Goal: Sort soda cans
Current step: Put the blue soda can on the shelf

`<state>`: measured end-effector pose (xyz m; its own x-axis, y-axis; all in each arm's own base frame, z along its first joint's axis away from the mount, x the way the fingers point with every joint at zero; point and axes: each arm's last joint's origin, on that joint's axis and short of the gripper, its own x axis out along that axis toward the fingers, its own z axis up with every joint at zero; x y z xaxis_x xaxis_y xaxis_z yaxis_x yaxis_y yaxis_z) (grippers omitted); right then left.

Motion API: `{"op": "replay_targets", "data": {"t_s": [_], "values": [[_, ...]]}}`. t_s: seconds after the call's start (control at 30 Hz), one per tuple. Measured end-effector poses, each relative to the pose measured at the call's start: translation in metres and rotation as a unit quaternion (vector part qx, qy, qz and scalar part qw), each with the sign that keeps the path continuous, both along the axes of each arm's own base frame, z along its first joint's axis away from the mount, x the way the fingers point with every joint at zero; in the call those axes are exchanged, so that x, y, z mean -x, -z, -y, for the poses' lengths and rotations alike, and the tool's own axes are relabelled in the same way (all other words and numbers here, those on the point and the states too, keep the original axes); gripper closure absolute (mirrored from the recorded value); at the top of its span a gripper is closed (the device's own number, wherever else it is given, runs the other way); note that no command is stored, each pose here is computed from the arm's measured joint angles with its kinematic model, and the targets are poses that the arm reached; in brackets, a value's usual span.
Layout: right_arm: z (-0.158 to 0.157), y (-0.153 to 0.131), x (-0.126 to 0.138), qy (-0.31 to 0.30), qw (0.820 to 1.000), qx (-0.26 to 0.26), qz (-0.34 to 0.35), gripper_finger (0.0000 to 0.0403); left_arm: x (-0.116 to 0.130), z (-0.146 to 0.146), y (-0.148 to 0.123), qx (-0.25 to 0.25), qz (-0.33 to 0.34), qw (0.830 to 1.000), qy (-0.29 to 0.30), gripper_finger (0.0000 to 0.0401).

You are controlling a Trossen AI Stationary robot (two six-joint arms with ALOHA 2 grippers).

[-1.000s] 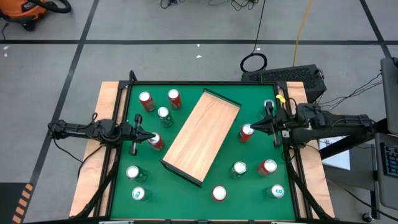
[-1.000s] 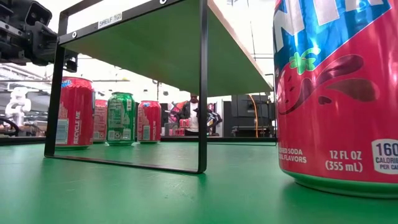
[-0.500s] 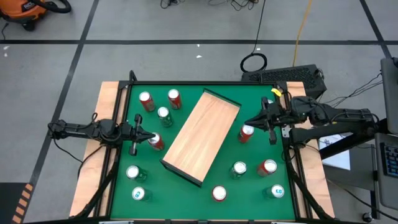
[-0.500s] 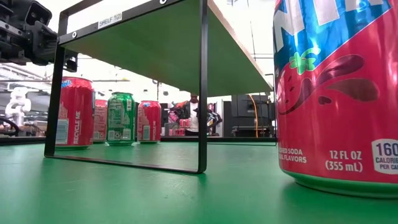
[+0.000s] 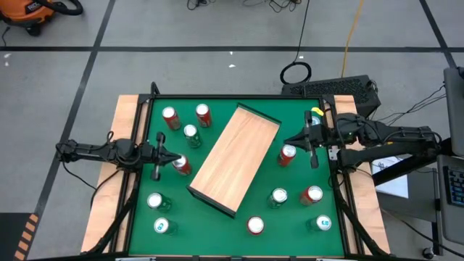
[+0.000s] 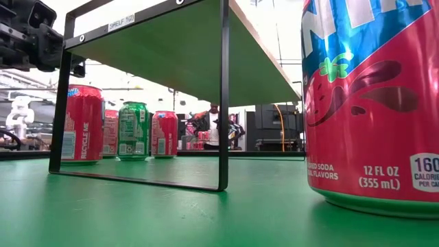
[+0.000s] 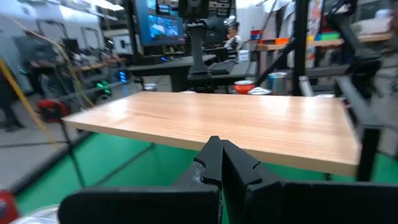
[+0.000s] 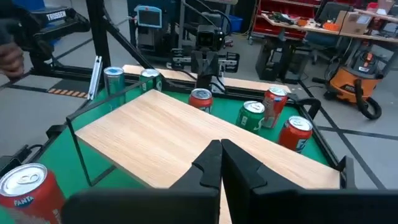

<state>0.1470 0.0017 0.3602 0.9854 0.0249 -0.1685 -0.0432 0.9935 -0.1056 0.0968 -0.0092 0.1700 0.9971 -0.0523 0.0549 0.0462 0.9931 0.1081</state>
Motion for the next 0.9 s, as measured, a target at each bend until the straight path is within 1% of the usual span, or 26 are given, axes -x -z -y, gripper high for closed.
{"op": "replay_targets", "data": {"t_s": [0.13, 0.23, 0.3, 0.6, 0.77, 0.83, 0.9], "values": [[0.002, -0.003, 0.005, 0.035, 0.999, -0.003, 0.013, 0.0403, 0.0, 0.0, 0.001, 0.0, -0.003, 1.0, 0.0, 0.0401], [0.004, -0.005, 0.01, 0.062, 0.998, -0.008, 0.021, 0.0403, 0.0, 0.0, 0.0, 0.029, -0.003, 1.0, 0.002, 0.0401], [0.004, -0.006, 0.012, 0.064, 0.998, -0.013, 0.026, 0.0403, 0.0, 0.0, 0.0, 0.037, -0.004, 0.999, 0.003, 0.0401], [0.004, -0.006, 0.009, 0.064, 0.997, -0.019, 0.03, 0.0403, 0.0, 0.0, 0.0, 0.035, -0.013, 0.999, 0.0, 0.0401], [0.004, -0.01, 0.01, 0.069, 0.994, -0.07, 0.05, 0.0403, 0.003, -0.001, -0.015, 0.037, -0.014, 0.999, -0.004, 0.0401], [0.004, -0.014, 0.009, 0.068, 0.993, -0.069, 0.068, 0.0403, 0.004, -0.001, -0.018, 0.038, -0.017, 0.999, -0.003, 0.0401], [0.004, -0.018, 0.009, 0.065, 0.992, -0.056, 0.088, 0.0403, 0.005, -0.001, -0.023, 0.039, -0.015, 0.999, 0.001, 0.0401]]}}
